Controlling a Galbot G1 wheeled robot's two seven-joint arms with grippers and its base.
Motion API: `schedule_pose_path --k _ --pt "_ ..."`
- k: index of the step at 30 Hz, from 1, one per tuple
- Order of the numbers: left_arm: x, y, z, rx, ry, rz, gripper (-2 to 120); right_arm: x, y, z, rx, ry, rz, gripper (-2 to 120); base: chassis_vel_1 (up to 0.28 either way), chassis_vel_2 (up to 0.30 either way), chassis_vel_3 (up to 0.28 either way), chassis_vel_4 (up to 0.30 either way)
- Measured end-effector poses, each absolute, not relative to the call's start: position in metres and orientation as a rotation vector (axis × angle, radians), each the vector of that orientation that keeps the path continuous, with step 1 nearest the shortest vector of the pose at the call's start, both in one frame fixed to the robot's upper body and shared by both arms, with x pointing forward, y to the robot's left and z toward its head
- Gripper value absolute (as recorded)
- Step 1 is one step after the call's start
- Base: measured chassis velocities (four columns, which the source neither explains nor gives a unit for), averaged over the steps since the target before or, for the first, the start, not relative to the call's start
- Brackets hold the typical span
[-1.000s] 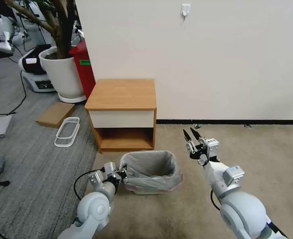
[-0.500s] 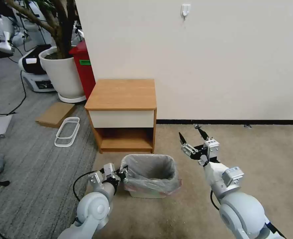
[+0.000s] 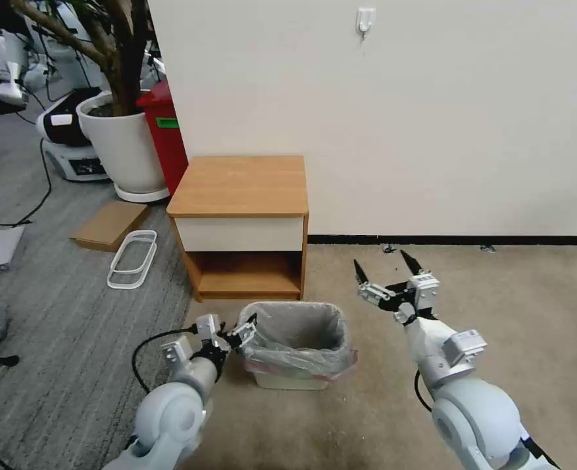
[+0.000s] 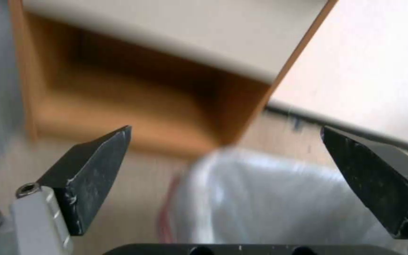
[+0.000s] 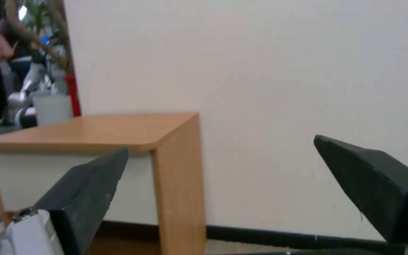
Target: Pick up the garbage bag from the table and place it over the trash can.
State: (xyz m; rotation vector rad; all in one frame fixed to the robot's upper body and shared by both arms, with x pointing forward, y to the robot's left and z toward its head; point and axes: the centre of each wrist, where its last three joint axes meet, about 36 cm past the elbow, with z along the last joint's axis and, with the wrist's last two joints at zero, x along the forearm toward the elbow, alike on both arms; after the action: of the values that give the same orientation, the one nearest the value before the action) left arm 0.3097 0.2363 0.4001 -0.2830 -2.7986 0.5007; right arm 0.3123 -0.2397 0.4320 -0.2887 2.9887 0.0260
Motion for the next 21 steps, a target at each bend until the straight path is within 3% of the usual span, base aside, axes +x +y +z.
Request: schedule_pose_path --k 6,21 --pt "0.277 0.258 0.404 -0.244 -3.115 0.185 100 0.295 -0.256 0.417 -0.101 2.929 -0.021 100 0.000 0.000 0.000 0.000" --pt "0.241 0.268 0.350 -0.030 -3.226 -0.016 100 0.260 -0.279 0.370 0.127 3.034 -0.119 100 0.000 0.000 0.000 0.000"
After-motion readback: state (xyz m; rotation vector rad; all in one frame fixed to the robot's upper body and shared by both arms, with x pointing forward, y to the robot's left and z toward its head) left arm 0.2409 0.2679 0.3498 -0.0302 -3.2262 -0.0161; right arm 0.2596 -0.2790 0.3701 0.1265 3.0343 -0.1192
